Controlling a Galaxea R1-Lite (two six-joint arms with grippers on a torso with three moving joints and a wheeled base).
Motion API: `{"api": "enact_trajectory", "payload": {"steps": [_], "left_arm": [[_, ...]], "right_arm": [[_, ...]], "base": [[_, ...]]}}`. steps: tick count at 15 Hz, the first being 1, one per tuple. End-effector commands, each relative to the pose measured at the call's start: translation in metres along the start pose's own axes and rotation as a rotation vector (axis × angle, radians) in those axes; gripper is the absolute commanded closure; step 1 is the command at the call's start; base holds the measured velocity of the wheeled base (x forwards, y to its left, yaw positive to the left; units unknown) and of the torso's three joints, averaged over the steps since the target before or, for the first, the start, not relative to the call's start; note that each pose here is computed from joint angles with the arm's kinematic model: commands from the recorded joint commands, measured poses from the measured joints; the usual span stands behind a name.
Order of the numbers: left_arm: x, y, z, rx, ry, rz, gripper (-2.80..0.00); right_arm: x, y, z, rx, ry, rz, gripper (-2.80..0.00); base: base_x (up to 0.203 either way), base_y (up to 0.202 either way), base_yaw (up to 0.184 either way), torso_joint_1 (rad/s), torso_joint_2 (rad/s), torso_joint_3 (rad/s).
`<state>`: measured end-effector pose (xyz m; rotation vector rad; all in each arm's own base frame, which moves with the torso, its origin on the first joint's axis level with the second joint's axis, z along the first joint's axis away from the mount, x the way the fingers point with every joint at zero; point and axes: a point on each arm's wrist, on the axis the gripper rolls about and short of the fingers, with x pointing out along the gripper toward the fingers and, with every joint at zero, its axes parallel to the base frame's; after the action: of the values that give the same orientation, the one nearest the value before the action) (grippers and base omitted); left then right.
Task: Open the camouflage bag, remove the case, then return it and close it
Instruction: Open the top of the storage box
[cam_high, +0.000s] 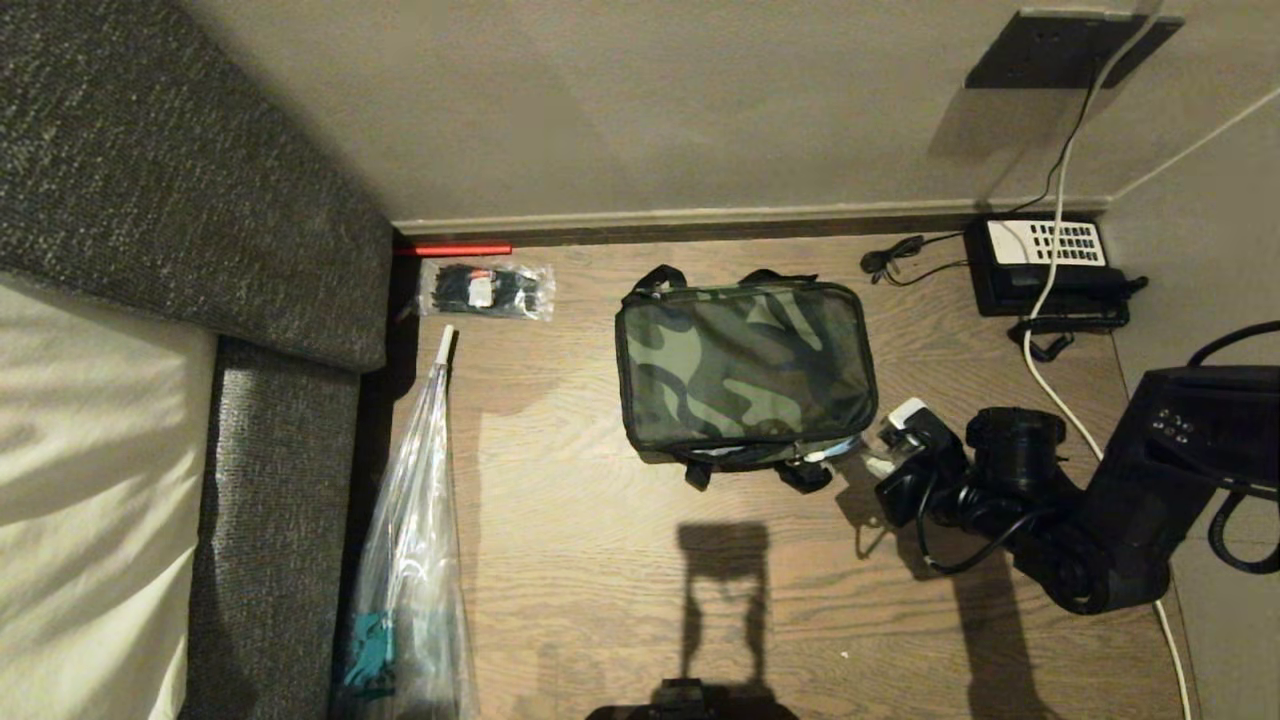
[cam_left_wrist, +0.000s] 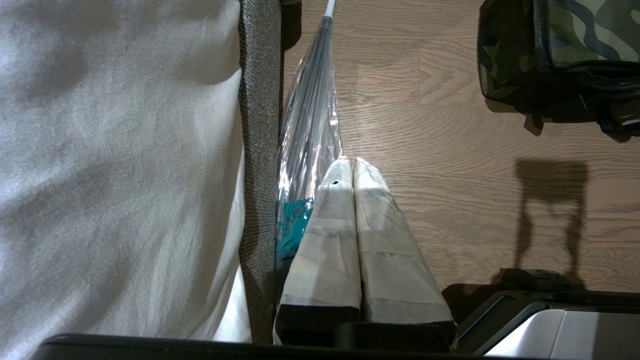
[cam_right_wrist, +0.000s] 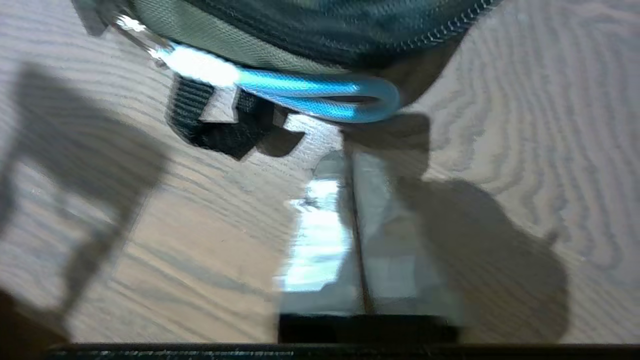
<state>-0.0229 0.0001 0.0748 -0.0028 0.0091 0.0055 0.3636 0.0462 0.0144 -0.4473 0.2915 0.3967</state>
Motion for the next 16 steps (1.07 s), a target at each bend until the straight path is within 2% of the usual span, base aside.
{"api": "enact_trajectory", "payload": {"steps": [1,3,5,7,8,11,13,16], "left_arm": [[0.000,0.000,0.000,0.000,-0.001,0.001,0.00],[0.000,0.000,0.000,0.000,-0.001,0.002,0.00],[0.000,0.000,0.000,0.000,-0.001,0.002,0.00],[0.000,0.000,0.000,0.000,-0.001,0.002,0.00],[0.000,0.000,0.000,0.000,-0.001,0.002,0.00],[0.000,0.000,0.000,0.000,-0.001,0.001,0.00],[0.000,0.000,0.000,0.000,-0.001,0.002,0.00],[0.000,0.000,0.000,0.000,-0.001,0.002,0.00]], "right_arm": [[0.004,-0.001,-0.004,-0.010,-0.018,0.019,-2.80],[0.005,-0.005,0.001,-0.021,-0.060,0.009,-2.80],[0.002,-0.017,-0.006,0.000,-0.050,0.002,-2.80],[0.000,-0.019,-0.018,0.029,-0.028,0.101,-2.80],[-0.002,-0.022,-0.024,0.036,-0.028,0.123,-2.80],[0.011,-0.026,-0.023,0.035,-0.064,0.133,-2.80],[0.021,-0.026,-0.025,0.021,-0.119,0.181,-2.80],[0.034,-0.030,-0.023,-0.002,-0.173,0.174,-2.80]], "base": [[0.000,0.000,0.000,0.000,0.00,0.000],[0.000,0.000,0.000,0.000,0.00,0.000],[0.000,0.000,0.000,0.000,0.00,0.000],[0.000,0.000,0.000,0.000,0.00,0.000],[0.000,0.000,0.000,0.000,0.00,0.000],[0.000,0.000,0.000,0.000,0.00,0.000],[0.000,0.000,0.000,0.000,0.00,0.000],[0.000,0.000,0.000,0.000,0.00,0.000]]}}
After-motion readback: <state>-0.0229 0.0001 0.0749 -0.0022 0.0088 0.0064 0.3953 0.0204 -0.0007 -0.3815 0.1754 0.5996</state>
